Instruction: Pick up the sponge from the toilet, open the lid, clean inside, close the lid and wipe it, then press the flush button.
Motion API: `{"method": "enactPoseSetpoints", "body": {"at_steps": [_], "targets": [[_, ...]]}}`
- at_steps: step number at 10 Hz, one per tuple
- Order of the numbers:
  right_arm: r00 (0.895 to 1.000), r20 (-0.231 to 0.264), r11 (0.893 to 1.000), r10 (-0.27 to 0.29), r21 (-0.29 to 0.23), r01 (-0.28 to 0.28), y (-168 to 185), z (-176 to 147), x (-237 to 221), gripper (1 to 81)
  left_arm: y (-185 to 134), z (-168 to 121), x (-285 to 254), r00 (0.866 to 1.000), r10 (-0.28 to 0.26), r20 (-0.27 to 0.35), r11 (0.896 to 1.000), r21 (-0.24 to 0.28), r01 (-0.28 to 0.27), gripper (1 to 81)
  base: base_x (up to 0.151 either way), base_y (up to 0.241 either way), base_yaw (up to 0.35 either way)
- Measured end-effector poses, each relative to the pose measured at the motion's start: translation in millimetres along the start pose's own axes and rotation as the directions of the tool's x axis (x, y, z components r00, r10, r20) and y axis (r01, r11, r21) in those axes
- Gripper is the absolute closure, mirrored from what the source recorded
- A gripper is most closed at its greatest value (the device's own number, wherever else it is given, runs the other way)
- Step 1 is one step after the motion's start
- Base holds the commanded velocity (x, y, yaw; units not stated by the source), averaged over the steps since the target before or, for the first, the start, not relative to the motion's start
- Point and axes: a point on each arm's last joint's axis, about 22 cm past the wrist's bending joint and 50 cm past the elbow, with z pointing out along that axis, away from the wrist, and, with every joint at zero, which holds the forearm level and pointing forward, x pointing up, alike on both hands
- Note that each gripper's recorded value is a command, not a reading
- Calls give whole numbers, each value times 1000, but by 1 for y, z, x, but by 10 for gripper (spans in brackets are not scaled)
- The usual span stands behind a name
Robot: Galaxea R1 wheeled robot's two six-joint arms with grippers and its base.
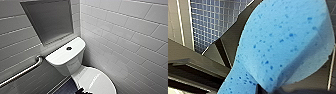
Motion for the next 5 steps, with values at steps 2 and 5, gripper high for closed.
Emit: {"method": "enactPoseSetpoints", "body": {"at_steps": [2,5], "targets": [[1000,0,1000,1,2,-1,-1,1,-1,811,-3,4,-1,1000,-4,-1,1000,15,4,10,0,0,0],[1000,0,1000,1,2,-1,-1,1,-1,811,-1,6,-2,999,-38,-4,999,11,38,10,0,0,0]]}}
